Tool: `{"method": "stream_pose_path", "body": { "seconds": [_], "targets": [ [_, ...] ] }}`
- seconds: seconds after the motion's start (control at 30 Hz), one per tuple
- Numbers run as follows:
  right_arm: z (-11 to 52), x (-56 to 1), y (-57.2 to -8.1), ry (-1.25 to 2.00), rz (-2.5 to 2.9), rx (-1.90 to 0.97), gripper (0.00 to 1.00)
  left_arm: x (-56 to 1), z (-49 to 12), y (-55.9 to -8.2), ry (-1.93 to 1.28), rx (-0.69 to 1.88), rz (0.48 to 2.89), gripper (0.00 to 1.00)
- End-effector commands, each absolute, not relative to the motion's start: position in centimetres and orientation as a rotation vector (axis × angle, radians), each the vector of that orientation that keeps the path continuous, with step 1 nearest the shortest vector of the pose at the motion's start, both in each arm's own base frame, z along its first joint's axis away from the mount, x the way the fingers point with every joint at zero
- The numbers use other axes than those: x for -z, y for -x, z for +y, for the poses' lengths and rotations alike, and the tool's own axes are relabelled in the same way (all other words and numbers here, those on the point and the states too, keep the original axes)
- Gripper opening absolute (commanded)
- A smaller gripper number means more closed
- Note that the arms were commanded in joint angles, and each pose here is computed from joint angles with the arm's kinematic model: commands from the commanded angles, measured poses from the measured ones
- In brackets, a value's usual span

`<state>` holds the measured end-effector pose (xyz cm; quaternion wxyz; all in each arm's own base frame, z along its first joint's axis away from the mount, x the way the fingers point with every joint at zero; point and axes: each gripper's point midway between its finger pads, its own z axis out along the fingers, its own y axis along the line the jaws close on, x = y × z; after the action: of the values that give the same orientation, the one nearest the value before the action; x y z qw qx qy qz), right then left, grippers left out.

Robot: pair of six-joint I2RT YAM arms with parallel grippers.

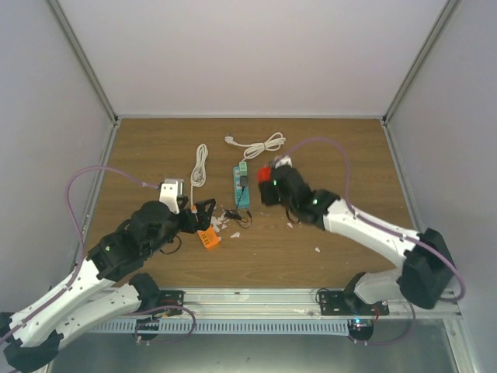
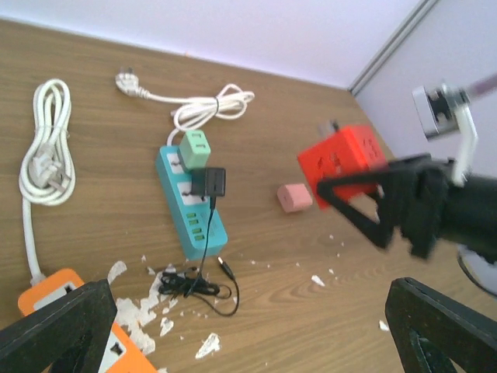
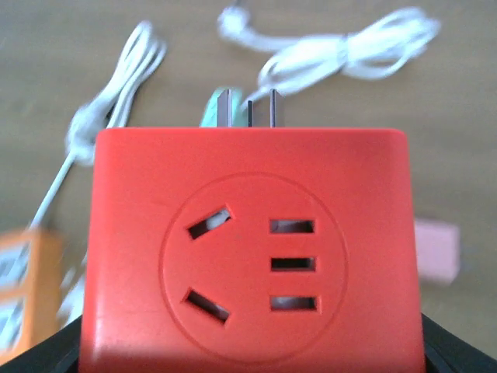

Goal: Insert the plug

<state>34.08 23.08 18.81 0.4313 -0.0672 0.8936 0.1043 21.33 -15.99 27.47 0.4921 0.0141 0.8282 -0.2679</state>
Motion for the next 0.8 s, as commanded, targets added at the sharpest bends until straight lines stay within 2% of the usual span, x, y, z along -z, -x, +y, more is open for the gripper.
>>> {"method": "stream_pose_path", "body": {
  "seconds": [0.0, 0.1, 0.2, 0.33, 0.47, 0.6, 0.77],
  "targets": [
    [23.3, -14.1, -26.5, 0.291, 2.386, -0.293, 0.01, -24.5, -16.2, -20.0, -0.052, 0.661, 2.136, 0.99],
    [24.5, -11.4, -22.8, 0.42, 2.453, -0.357, 0.01, -24.8, -16.1, -19.7, -0.037, 0.679, 2.142, 0.99],
    [25.2, -8.5, -20.7, 0.531, 2.506, -0.264, 0.01, -25.6, -16.0, -19.5, -0.01, 0.723, 2.113, 0.99],
    [26.5, -6.4, -19.7, 0.644, 2.527, -0.196, 0.02, -25.9, -16.5, -19.2, -0.015, 0.795, 2.08, 0.99],
    [28.0, -6.9, -19.3, 0.712, 2.492, -0.255, 0.1, -24.2, -17.6, -19.7, -0.037, 0.778, 2.136, 0.99],
    [28.3, -6.8, -19.2, 0.756, 2.474, -0.271, 0.44, -22.7, -18.8, -20.4, -0.068, 0.741, 2.194, 0.99],
    [28.7, -5.8, -19.1, 0.782, 2.479, -0.271, 0.62, -22.3, -19.4, -21.1, -0.087, 0.702, 2.22, 0.99]
  ]
}}
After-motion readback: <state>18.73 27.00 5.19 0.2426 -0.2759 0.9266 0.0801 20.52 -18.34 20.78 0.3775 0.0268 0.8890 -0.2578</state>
